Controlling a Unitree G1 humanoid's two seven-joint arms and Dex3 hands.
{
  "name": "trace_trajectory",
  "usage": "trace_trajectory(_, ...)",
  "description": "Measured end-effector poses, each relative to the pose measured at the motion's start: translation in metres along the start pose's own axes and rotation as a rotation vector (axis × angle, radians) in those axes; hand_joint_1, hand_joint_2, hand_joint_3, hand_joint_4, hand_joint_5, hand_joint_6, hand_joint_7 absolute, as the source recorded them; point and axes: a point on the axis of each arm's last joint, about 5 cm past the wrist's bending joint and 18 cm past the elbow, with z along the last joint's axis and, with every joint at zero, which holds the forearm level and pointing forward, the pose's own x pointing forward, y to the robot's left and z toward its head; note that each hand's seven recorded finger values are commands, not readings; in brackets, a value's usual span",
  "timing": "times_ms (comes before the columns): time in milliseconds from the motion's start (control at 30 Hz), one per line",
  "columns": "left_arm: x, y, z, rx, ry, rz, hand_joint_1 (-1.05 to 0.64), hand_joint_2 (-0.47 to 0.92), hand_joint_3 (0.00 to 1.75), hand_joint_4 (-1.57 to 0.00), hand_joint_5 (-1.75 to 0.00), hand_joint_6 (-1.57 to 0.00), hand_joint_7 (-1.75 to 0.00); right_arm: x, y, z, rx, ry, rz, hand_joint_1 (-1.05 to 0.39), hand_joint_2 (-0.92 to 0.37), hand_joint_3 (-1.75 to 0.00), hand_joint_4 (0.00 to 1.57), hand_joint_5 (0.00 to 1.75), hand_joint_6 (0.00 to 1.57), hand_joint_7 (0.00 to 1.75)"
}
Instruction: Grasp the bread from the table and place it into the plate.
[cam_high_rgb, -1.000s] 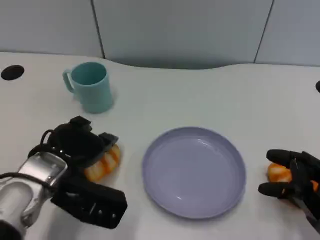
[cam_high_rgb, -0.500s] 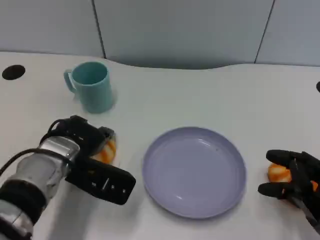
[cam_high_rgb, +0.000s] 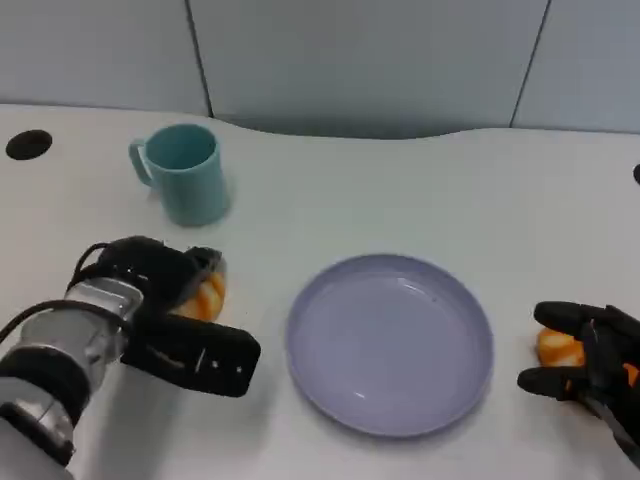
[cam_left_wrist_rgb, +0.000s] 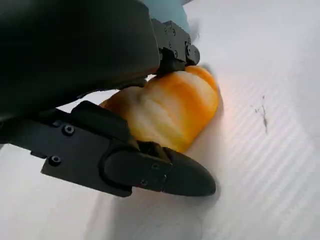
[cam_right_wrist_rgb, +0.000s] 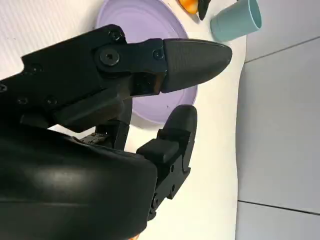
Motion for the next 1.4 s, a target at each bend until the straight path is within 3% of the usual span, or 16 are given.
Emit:
trace_trajectory(33,0.000,0.000,0.000,-0.011,0.000,0.002,-0.36,0.88,0.00,-0.49,-0.40,-0.49,-0.13,0.000,0.0000,0.000,0.000,0.000,0.000,-0.34,-0.92,-0.44,0.51,1.06,0.45,0.81)
trace_trajectory(133,0.000,0.001,0.000,-0.039,0.001,0.010,-0.25,0.86,0.00,-0.41,-1.20,-0.69,-0.23,0.000,0.0000,0.000,-0.001,-0.001,0.000,-0.34,-0.92,-0.45,0.50,1.07,0.45,0.82)
trace_trajectory(200,0.001,0.004,0.000,-0.068,0.001,0.020,-0.22,0.85,0.00,-0.40,-1.48,-0.72,-0.30,0.000,0.0000,0.000,-0.003,-0.008,0.000,-0.34,-0.92,-0.45,0.50,1.07,0.45,0.82)
trace_trajectory(233,0.001,0.005,0.000,-0.074,0.000,0.023,-0.21,0.84,0.01,-0.44,-1.64,-0.55,-0.96,0.000,0.0000,0.001,-0.004,-0.012,0.001,-0.35,-0.92,-0.44,0.50,1.07,0.45,0.82)
trace_trajectory(267,0.001,0.005,0.000,-0.084,-0.006,0.029,-0.20,0.84,0.01,-0.45,-1.69,-0.43,-1.33,0.000,0.0001,0.001,-0.004,-0.013,0.002,-0.35,-0.92,-0.44,0.50,1.07,0.45,0.83)
trace_trajectory(300,0.000,0.006,-0.001,-0.103,-0.014,0.046,-0.21,0.87,0.03,-0.49,-1.72,-0.39,-1.57,0.000,0.0000,0.001,-0.004,-0.013,0.002,-0.35,-0.92,-0.43,0.51,1.07,0.45,0.83)
trace_trajectory(333,0.000,0.005,-0.001,-0.118,-0.025,0.070,-0.21,0.87,0.03,-0.51,-1.73,-0.39,-1.66,0.000,0.0000,0.001,-0.004,-0.013,0.002,-0.35,-0.92,-0.43,0.51,1.07,0.45,0.83)
trace_trajectory(433,-0.003,-0.001,-0.003,-0.140,-0.065,0.122,-0.19,0.90,0.08,-0.59,-1.75,-0.46,-1.74,0.001,0.0001,0.001,-0.004,-0.015,0.003,-0.35,-0.92,-0.43,0.50,1.07,0.44,0.83)
trace_trajectory(700,-0.011,-0.013,-0.010,-0.342,-0.116,0.176,-0.15,0.91,0.17,-0.61,-1.75,-0.49,-1.75,0.002,0.0006,0.003,-0.003,-0.023,0.008,-0.35,-0.92,-0.45,0.49,1.08,0.43,0.84)
trace_trajectory(1033,-0.017,-0.014,-0.017,-0.456,-0.128,0.169,-0.17,0.85,0.20,-0.61,-1.75,-0.47,-1.75,0.002,0.0004,0.003,-0.005,-0.025,0.006,-0.33,-0.92,-0.44,0.49,1.09,0.43,0.85)
trace_trajectory(1167,-0.025,-0.018,-0.025,-0.532,-0.150,0.221,-0.19,0.83,0.22,-0.65,-1.75,-0.48,-1.75,0.003,0.0006,0.004,-0.004,-0.028,0.006,-0.33,-0.92,-0.44,0.49,1.09,0.43,0.85)
trace_trajectory(1400,-0.042,-0.012,-0.035,-0.701,-0.288,0.346,-0.13,0.83,0.25,-0.68,-1.75,-0.45,-1.75,0.004,0.0013,0.003,-0.004,-0.021,0.001,-0.33,-0.92,-0.43,0.48,1.08,0.44,0.85)
